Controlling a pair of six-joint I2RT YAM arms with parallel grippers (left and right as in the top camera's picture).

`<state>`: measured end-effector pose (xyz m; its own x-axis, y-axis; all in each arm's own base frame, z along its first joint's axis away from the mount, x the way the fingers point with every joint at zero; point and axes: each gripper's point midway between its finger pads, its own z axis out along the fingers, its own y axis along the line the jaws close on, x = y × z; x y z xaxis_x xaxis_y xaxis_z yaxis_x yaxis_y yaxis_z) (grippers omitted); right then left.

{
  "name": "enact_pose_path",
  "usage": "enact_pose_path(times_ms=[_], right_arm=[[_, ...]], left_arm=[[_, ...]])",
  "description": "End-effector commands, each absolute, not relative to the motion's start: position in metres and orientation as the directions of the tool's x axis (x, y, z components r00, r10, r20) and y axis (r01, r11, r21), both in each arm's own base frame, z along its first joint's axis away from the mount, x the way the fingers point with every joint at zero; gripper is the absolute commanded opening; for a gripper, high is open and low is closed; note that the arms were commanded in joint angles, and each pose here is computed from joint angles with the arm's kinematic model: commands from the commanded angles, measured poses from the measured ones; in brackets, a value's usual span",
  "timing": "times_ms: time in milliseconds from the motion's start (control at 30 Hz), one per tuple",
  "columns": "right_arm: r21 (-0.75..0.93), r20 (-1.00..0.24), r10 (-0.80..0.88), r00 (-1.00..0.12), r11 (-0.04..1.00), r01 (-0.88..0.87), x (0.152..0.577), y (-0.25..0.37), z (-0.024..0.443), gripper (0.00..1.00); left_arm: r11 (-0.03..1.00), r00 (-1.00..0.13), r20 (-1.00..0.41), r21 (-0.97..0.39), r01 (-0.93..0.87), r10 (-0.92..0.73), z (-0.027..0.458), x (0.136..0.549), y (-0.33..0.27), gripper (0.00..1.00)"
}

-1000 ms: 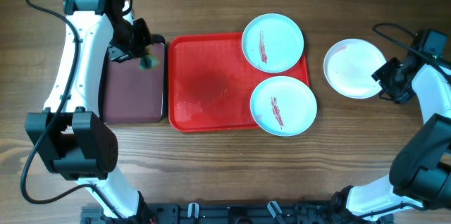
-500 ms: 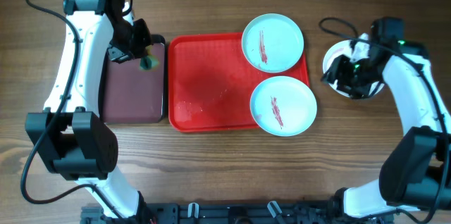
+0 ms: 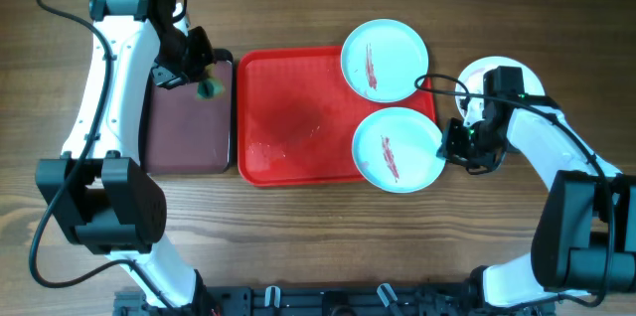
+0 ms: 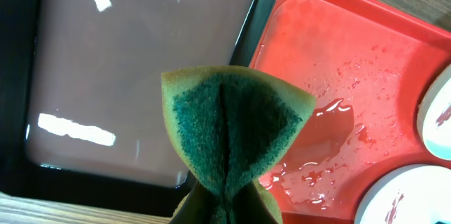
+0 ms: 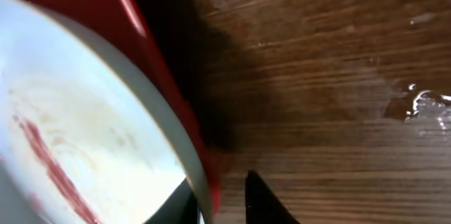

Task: Clean dirty plates on tray and stack at the side
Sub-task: 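Release the white plate and move the right gripper to a blue plate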

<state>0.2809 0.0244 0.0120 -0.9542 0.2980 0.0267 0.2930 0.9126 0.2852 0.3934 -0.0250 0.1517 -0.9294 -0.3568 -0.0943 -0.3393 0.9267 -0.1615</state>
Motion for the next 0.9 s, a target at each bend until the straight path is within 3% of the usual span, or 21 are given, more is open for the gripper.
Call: enact_pose_path(times_ms=[0, 233, 500, 733, 867], right_arm=[[0.272, 0.009, 0.309, -0.951, 0.914, 0.300, 0.284, 0.022, 0.012, 0.04], [0.303, 0.010, 0.303, -0.953, 0.907, 0.292, 0.277, 0.029, 0.030, 0.04], [0.436, -0.073, 0.282, -0.957, 0.872, 0.224, 0.284, 0.095, 0.073, 0.04], [0.419, -0.170, 0.350, -0.921, 0.872, 0.254, 0.305, 0.175, 0.060, 0.04], [0.439, -0.150, 0.358, -0.922, 0.860, 0.262, 0.311, 0.207, 0.034, 0.04]], left_arm=[[0.924, -0.926, -0.103, -0.163, -0.345, -0.363, 0.155, 0.394, -0.025, 0.04], [0.924, -0.926, -0.103, -0.164, -0.344, -0.363, 0.155, 0.394, -0.025, 0.04], [0.924, -0.926, -0.103, -0.164, -0.344, -0.363, 0.155, 0.394, -0.025, 0.04], [0.924, -0.926, -0.103, -0.164, -0.344, -0.363, 0.155, 0.394, -0.025, 0.04], [0.924, -0.926, -0.103, -0.164, -0.344, -0.363, 0.155, 0.395, -0.025, 0.04]])
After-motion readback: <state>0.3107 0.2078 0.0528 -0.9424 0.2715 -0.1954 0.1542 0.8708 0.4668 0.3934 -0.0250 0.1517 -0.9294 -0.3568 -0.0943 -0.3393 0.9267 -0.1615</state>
